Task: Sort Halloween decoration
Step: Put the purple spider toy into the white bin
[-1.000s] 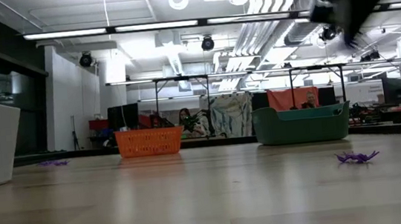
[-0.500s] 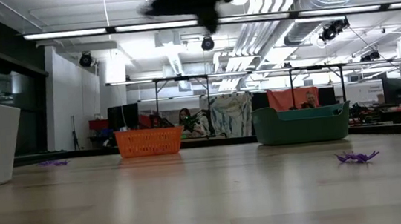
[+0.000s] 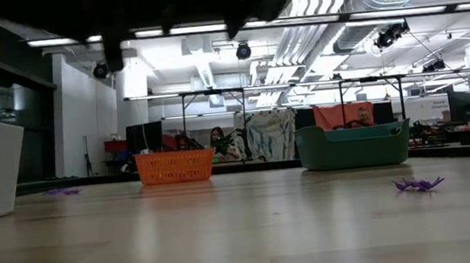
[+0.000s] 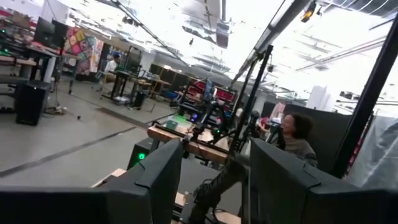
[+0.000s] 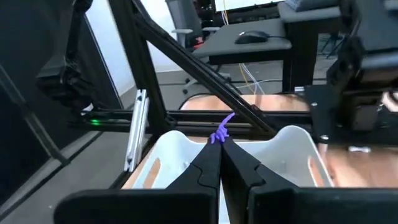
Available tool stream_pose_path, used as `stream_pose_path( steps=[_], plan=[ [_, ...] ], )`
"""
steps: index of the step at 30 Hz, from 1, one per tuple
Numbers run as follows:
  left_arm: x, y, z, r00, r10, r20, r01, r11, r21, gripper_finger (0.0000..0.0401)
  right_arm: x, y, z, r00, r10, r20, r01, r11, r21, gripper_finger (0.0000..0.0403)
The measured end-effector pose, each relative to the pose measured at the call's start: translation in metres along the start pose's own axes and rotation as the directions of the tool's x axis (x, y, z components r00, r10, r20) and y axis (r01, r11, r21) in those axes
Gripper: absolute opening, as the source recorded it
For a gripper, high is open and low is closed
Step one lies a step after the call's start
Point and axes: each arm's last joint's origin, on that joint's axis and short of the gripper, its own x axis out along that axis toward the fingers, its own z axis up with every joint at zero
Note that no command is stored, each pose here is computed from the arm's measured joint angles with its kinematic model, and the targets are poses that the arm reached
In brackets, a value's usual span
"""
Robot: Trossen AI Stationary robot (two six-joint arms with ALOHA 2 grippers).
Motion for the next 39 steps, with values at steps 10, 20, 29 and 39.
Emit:
stream_pose_path(
  steps=[10, 20, 29, 39],
  plan=[
    [0.0, 0.0, 0.0, 1.0, 0.002, 0.0, -0.002, 1.0, -0.018, 0.0181, 0.03, -0.01, -0.021, 1.0, 0.008, -0.026, -0.007, 0.999, 0.051, 0.0],
    [0.0, 0.0, 0.0, 1.0, 0.0, -0.001, 0.0, 1.0, -0.018, 0.0181, 0.03, -0.01, -0.025, 0.997, -0.003, -0.075, 0.007, 0.999, 0.054, 0.0],
    [0.0, 0.0, 0.0, 1.0, 0.0, -0.001, 0.0, 1.0, -0.016, 0.0181, 0.03, -0.011, -0.026, 0.996, -0.041, -0.078, 0.046, 0.997, 0.065, 0.0099],
    [0.0, 0.0, 0.0, 1.0, 0.002, 0.0, -0.002, 1.0, -0.016, 0.0181, 0.022, -0.024, -0.003, 1.0, -0.015, -0.024, 0.016, 0.997, 0.081, 0.0212]
  ],
)
